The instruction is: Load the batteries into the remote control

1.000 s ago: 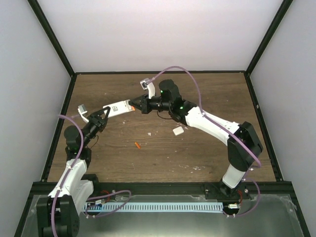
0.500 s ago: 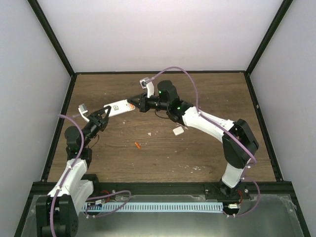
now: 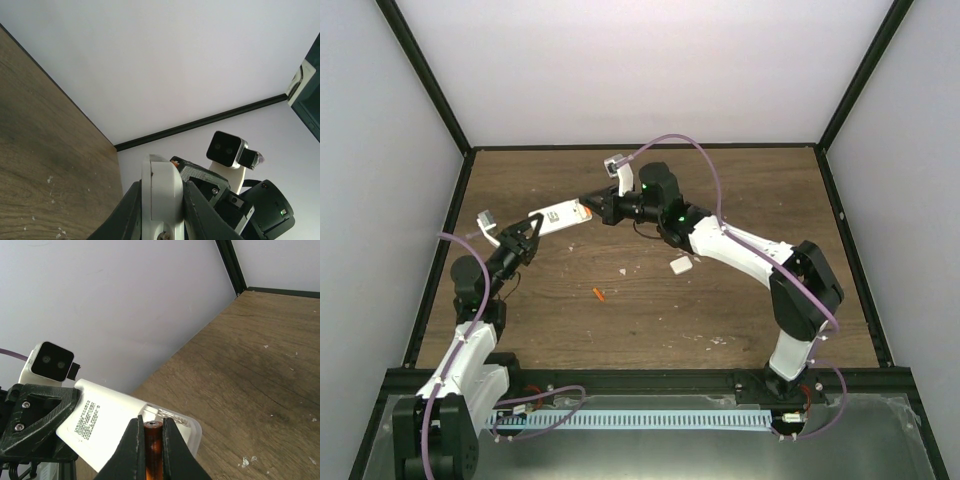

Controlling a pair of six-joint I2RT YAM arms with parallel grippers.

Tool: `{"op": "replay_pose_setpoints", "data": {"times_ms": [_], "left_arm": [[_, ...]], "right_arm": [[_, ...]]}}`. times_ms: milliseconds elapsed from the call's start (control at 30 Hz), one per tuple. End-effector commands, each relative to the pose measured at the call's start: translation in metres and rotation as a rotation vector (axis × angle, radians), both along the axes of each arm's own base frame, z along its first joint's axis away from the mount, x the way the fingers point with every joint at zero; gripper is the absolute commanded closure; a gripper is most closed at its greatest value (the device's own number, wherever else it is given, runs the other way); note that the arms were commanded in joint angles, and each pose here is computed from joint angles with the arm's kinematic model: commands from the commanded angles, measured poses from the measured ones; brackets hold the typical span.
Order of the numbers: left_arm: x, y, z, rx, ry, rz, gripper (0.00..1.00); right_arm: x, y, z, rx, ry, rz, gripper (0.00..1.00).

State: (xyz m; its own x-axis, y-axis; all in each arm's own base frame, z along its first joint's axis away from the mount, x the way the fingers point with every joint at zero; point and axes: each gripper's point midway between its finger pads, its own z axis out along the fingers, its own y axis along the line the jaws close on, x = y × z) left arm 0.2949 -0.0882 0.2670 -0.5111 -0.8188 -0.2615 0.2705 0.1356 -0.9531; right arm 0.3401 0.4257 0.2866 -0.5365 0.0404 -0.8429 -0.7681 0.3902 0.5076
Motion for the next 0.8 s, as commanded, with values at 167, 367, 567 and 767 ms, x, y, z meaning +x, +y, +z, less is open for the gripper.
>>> {"op": "replay_pose_setpoints", "data": {"times_ms": [167,367,567,767], "left_arm": [[-0.004,-0.003,0.008,0.001,-0.045,-0.011,1.0],[-0.003,-0.003,0.007,0.01,-0.044,-0.011,1.0],[-0.002,-0.003,0.007,0.01,-0.042,-0.01,1.0],[-0.002,-0.002,0.011,0.01,-0.054,-0.004,1.0]], "right_arm": [[0.009,0.007,0.016,0.034,-0.046,-0.009,0.99],[0.009,0.008,0.016,0.034,-0.051,-0.004,0.99],[0.009,0.011,0.016,0.038,-0.048,0.011,0.99],[0.008,0.011,0.007,0.013,-0.027,0.008,0.99]]}}
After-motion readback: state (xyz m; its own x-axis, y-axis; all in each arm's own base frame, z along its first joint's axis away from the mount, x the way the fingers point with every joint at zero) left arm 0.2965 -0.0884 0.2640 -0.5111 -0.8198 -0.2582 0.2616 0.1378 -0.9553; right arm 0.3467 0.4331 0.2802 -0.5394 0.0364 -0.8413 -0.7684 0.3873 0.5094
